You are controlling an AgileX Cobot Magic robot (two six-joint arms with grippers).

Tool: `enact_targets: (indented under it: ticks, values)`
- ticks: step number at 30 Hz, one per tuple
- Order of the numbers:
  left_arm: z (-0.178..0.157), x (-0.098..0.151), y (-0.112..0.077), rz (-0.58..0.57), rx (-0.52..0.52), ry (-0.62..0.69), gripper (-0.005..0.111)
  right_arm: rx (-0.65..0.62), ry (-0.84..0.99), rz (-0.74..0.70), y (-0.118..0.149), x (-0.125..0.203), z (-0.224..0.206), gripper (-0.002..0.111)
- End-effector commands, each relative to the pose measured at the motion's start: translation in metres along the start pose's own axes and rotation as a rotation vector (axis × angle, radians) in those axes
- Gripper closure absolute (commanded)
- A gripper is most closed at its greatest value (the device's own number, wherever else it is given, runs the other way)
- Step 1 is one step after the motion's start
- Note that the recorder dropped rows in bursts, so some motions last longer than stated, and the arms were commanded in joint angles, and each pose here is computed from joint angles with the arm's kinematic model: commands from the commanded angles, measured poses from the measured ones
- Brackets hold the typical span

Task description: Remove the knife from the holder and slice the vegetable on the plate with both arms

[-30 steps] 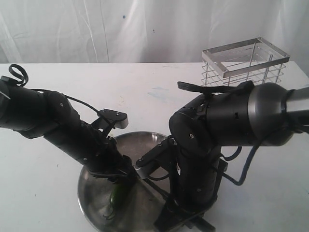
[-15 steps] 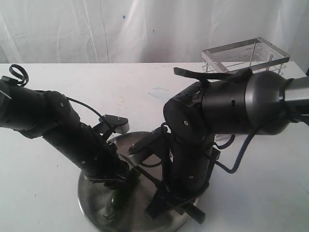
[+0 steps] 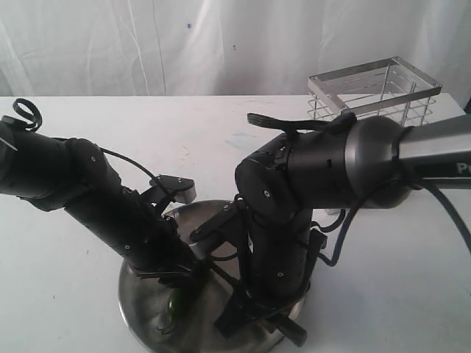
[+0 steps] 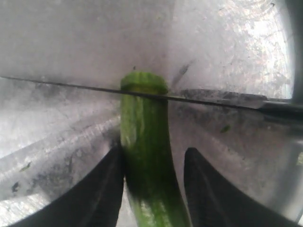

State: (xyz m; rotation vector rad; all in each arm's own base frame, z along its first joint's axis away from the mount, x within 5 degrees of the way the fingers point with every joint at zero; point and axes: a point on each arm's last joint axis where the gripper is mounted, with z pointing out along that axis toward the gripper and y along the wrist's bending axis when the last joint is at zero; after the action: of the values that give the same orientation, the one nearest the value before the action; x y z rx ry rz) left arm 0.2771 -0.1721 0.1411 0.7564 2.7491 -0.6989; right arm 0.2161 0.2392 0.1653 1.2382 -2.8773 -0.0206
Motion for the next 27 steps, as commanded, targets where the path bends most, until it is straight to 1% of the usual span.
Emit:
enact_targets:
  ticks: [1, 3, 7, 9, 11, 15, 20, 27]
  values:
    - [0.01, 0.013, 0.002, -0.012, 0.017, 0.083, 0.059, -0.002, -0.013, -0.007, 0.002, -0.007, -0.001, 0.108]
    - [0.007, 0.012, 0.001, -0.004, 0.013, 0.072, 0.055, -0.002, -0.015, -0.007, 0.002, -0.01, 0.0, 0.108]
    - [-0.005, 0.008, -0.004, 0.021, 0.0, 0.026, 0.042, -0.002, -0.008, -0.006, 0.003, -0.012, 0.003, 0.108]
    - [-0.012, 0.007, -0.006, 0.049, -0.011, 0.013, 0.04, -0.002, -0.003, -0.006, 0.002, -0.012, 0.004, 0.108]
    - [-0.017, 0.007, -0.007, 0.081, -0.026, 0.008, 0.04, -0.002, -0.002, -0.006, 0.002, -0.012, 0.004, 0.108]
    - [-0.023, 0.007, -0.004, 0.105, -0.079, 0.012, 0.04, -0.002, -0.002, -0.006, 0.002, -0.012, 0.004, 0.108]
    - [-0.025, 0.01, 0.001, 0.141, -0.142, 0.048, 0.04, -0.002, -0.002, -0.006, 0.002, -0.012, 0.004, 0.108]
    - [-0.029, 0.013, 0.018, 0.123, -0.329, 0.098, 0.044, -0.002, -0.002, -0.006, 0.002, -0.012, 0.004, 0.108]
